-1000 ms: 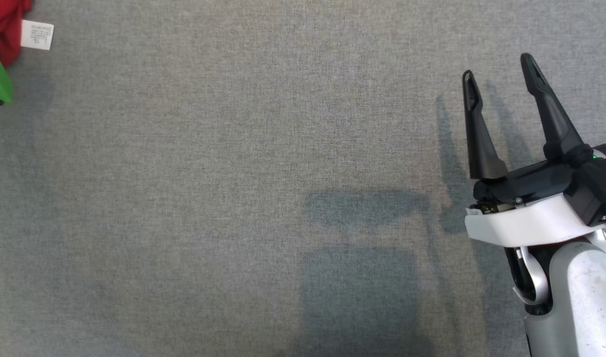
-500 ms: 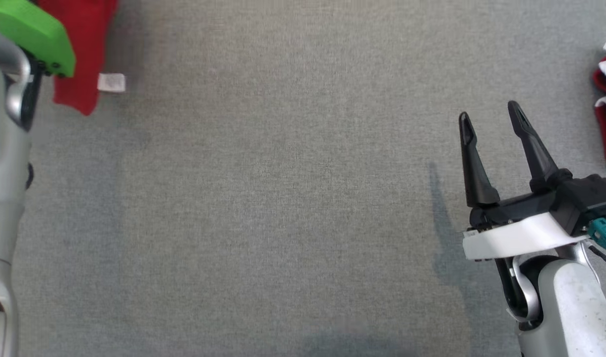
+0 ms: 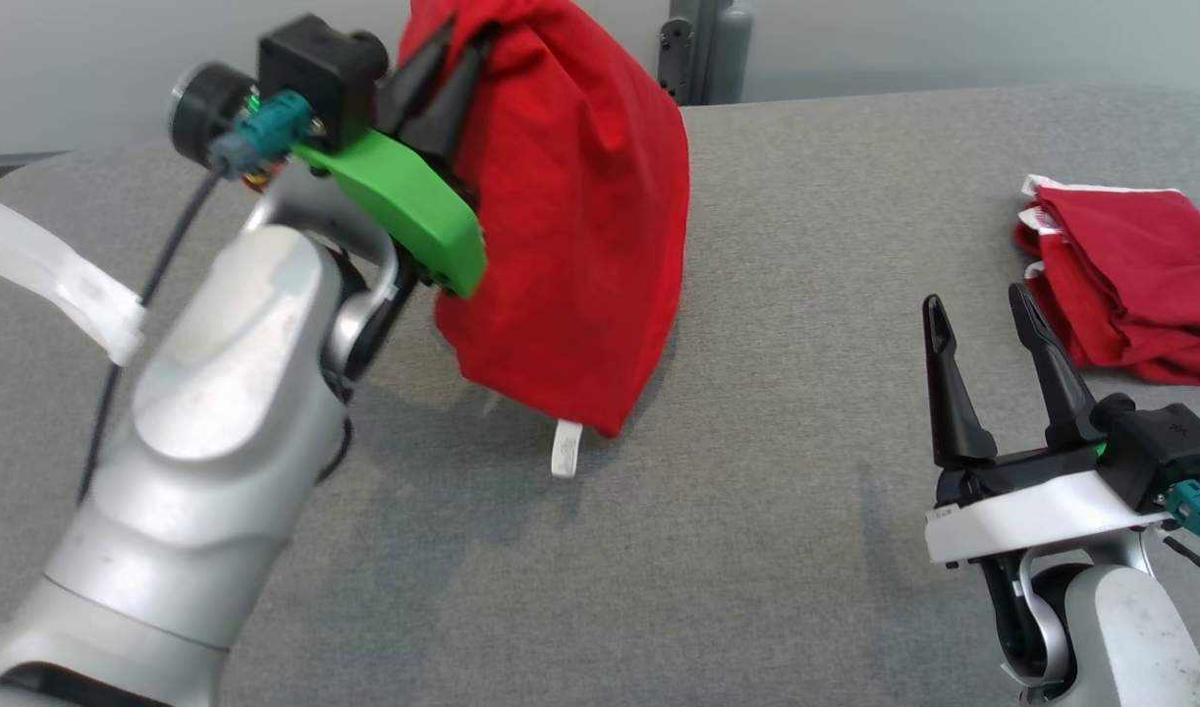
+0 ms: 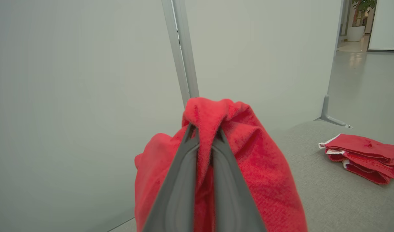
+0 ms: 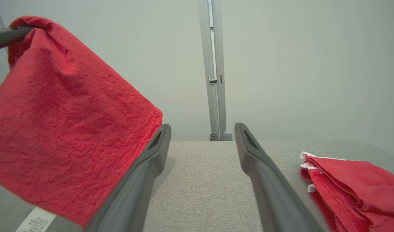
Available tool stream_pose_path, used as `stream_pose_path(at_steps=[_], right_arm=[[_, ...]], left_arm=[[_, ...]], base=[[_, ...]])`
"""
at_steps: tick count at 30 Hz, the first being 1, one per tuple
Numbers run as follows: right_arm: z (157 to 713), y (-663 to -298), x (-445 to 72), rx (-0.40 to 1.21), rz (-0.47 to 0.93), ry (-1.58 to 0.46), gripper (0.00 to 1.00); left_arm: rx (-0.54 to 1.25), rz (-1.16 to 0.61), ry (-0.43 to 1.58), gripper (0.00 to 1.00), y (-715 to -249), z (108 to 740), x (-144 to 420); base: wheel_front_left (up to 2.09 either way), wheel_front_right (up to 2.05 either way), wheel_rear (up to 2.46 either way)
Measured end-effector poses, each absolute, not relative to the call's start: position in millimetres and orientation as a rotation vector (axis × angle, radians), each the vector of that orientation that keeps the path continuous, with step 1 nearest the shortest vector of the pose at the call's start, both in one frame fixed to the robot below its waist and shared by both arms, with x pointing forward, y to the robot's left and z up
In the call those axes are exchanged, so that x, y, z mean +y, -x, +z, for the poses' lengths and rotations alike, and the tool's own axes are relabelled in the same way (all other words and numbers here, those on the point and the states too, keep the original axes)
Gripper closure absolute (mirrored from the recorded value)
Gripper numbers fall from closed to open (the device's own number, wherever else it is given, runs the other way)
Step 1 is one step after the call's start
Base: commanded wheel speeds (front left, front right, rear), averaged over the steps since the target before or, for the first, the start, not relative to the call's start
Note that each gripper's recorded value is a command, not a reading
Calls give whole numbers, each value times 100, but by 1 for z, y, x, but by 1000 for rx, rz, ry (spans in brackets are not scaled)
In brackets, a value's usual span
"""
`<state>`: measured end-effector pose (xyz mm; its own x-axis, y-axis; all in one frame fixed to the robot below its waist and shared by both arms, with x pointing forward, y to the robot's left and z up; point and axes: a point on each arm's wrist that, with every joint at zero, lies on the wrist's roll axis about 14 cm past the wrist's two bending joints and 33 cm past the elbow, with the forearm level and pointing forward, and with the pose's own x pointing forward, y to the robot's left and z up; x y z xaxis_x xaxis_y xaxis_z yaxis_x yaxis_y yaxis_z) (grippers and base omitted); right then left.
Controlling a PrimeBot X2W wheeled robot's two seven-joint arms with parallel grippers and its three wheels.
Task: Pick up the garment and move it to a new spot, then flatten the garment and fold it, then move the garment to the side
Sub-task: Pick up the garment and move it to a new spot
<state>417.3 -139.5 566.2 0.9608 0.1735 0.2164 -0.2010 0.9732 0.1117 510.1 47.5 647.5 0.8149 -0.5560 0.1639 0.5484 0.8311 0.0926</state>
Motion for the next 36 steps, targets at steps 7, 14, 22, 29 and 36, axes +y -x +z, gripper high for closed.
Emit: stream_pose_path(at_steps=[7,14,22,29,36], right_arm=[[567,-408,-161,-216,130,-135,0],[554,-411,-176,-192,86,-131,0],[535,-407,-192,-141,35,-120,0],[537,-403,-191,-145,38,-118,0],[541,-397,-180,-151,68,-119,0]], left_arm=[[-37,-625,110,100,-493,579,2],[85,-458,101,100,-520,506,33],[203,-358,82,0,-529,455,51],[171,-341,93,0,-524,468,60],[135,-305,105,0,-497,480,85]], base=[[0,0,0],[0,0,0],[0,0,0],[0,0,0],[0,0,0]])
